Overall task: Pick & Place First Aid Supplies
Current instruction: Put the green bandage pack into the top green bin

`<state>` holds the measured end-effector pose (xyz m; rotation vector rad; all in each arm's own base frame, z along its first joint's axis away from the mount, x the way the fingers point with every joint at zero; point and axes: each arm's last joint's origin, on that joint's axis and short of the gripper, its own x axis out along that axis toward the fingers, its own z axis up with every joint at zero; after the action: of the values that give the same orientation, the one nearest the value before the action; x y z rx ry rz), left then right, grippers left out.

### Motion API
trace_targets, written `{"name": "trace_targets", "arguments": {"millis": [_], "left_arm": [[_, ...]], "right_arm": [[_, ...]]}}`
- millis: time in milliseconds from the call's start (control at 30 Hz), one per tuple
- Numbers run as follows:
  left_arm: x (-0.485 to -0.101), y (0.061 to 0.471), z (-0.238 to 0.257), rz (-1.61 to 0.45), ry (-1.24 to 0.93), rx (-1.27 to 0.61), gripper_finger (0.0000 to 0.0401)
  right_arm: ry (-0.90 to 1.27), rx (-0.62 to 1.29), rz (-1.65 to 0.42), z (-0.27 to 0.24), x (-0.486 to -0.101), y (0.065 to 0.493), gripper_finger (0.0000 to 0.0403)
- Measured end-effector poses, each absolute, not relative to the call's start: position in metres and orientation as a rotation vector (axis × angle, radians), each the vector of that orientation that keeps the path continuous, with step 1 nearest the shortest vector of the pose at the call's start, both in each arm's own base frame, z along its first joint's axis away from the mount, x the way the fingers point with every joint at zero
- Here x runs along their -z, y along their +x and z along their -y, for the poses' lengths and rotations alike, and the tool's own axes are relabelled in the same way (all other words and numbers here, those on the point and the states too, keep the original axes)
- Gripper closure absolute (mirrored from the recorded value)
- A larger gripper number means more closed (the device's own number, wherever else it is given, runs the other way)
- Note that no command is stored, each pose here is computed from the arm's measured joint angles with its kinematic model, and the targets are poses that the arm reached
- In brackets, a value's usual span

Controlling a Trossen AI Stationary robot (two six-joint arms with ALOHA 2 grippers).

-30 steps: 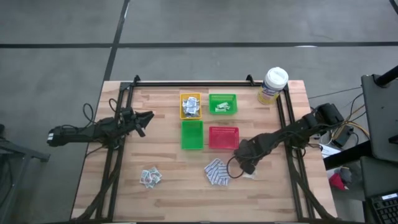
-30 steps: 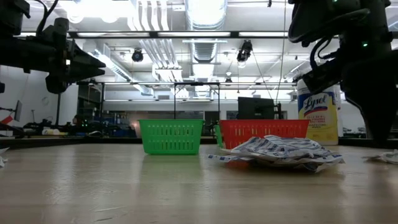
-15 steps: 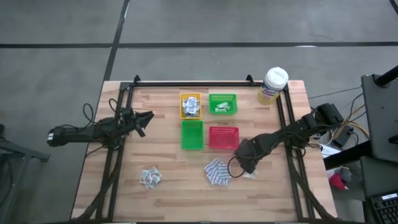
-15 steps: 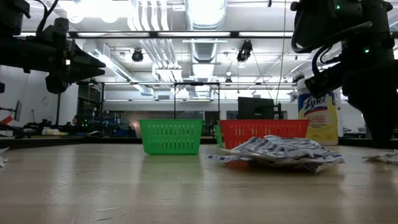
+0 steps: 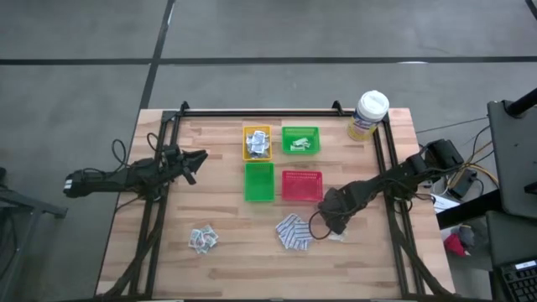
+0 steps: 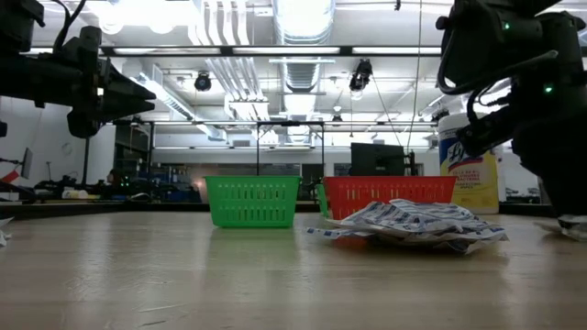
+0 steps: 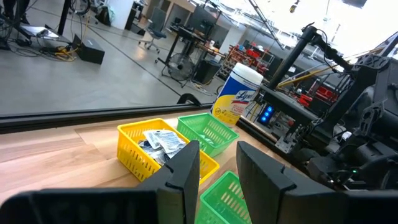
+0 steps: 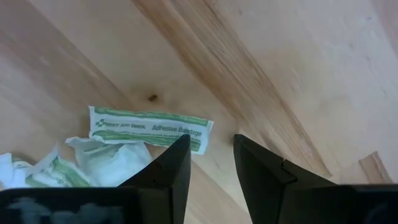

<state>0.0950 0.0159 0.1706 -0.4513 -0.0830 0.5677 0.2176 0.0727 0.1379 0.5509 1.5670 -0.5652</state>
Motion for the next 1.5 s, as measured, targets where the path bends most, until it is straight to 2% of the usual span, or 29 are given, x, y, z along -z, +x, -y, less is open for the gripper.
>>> {"name": "trace_targets", "arguments": {"millis": [200, 633, 900, 1200, 1367, 1500], "left_arm": [[-0.171, 0.095, -0.016, 0.083, -0.451, -0.568, 0.0293], [-0.171, 0.095, -0.016, 0.083, -0.451, -0.567, 0.0293], [-0.171, 0.095, -0.016, 0.083, -0.451, -0.568, 0.0293], [-0.171, 0.095, -0.016, 0.083, -0.451, -0.567, 0.0293], [-0.171, 0.095, -0.016, 0.083, -0.451, -0.568, 0.0293], [-0.171, 0.095, -0.016, 0.083, -0.451, -0.568, 0.0293]], "right_arm": [[0.569, 0.587, -1.569, -0.072, -0.136, 0.216, 0.0292], [0.589, 0.61, -1.576, -0.072, -0.136, 0.214, 0.039], [0.577, 0.699, -1.588, -0.069, -0.139, 0.209, 0.0394], [0.613, 0.724, -1.484, -0.07, -0.172, 0.215, 0.0394], [0.645, 0.642, -1.397, -0.069, -0.197, 0.214, 0.0394], [0.654, 0.48, -1.388, -0.069, -0.215, 0.208, 0.0394]]}}
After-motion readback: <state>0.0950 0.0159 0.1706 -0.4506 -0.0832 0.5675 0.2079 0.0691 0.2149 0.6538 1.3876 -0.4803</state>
